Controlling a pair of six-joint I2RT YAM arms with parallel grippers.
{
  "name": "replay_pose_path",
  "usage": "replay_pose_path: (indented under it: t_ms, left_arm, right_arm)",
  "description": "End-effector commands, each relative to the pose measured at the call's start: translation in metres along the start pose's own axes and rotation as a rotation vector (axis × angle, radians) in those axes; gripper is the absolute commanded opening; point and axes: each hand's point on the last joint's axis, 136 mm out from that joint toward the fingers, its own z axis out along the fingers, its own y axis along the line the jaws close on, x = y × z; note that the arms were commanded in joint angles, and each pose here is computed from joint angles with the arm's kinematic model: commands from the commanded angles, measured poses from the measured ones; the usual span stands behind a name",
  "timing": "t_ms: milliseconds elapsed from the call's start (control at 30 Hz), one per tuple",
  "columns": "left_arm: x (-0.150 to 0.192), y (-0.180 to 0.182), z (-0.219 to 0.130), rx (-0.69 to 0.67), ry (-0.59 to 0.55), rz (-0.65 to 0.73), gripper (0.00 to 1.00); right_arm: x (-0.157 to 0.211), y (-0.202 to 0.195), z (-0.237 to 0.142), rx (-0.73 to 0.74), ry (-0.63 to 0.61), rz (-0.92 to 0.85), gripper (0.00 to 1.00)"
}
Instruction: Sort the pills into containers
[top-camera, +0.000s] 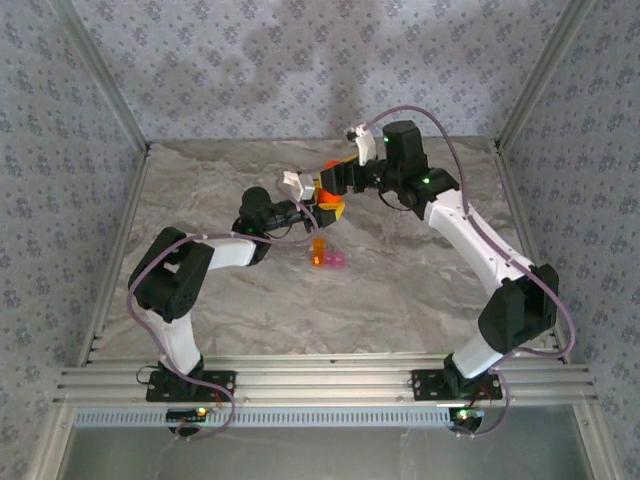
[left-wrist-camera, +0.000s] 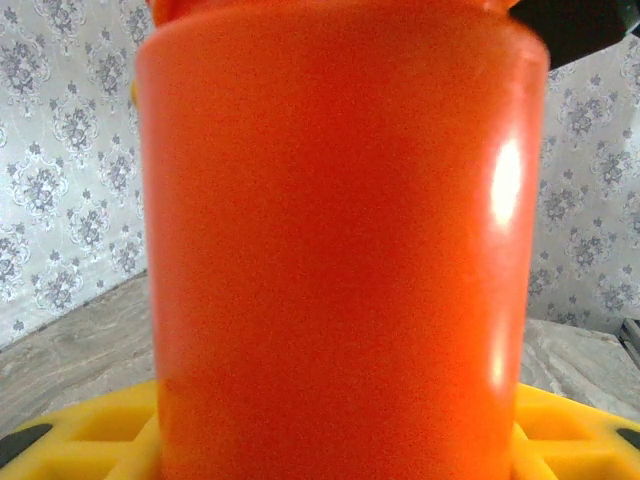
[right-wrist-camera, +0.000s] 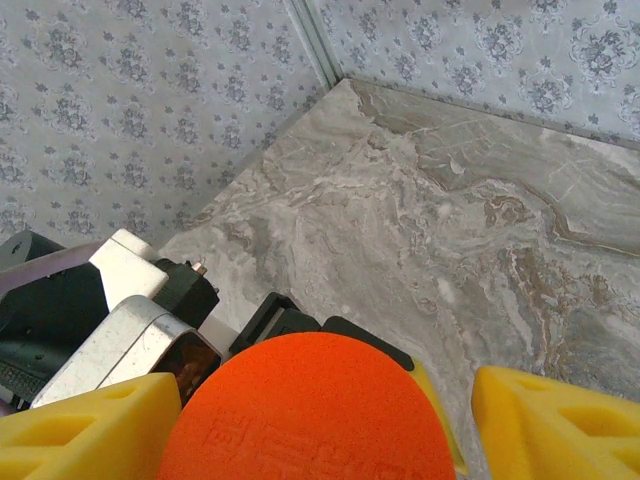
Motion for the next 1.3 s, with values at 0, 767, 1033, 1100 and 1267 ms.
replay_pose_path:
  t_ms: [0, 767, 1033, 1100, 1267]
  left_arm:
    - [-0.018, -0.002, 0.001, 0.025, -0.047, 0.044, 0.00]
    - [-0.016, 0.001, 0.001, 0.016, -0.041, 0.040, 0.00]
    - [-0.018, 0.001, 0.000, 0.016, -0.056, 0.036, 0.00]
    - [-0.019, 0.001, -0.001, 0.016, -0.058, 0.035, 0.00]
    - [-0.020, 0.001, -0.002, 0.015, -0.063, 0.035, 0.00]
  right_arm:
    - [-0.013, 0.009, -0.004, -0.019, -0.019, -0.028, 0.78]
    - [-0.018, 0.010, -0.007, -0.035, -0.036, -0.027, 0.34]
    - [-0.029, 0.011, -0.017, -0.047, -0.140, -0.029, 0.30]
    - [-0.030, 0.012, -0.019, -0.051, -0.158, -0.028, 0.29]
    - [-0.024, 0.010, -0.017, -0.067, -0.147, -0.017, 0.27]
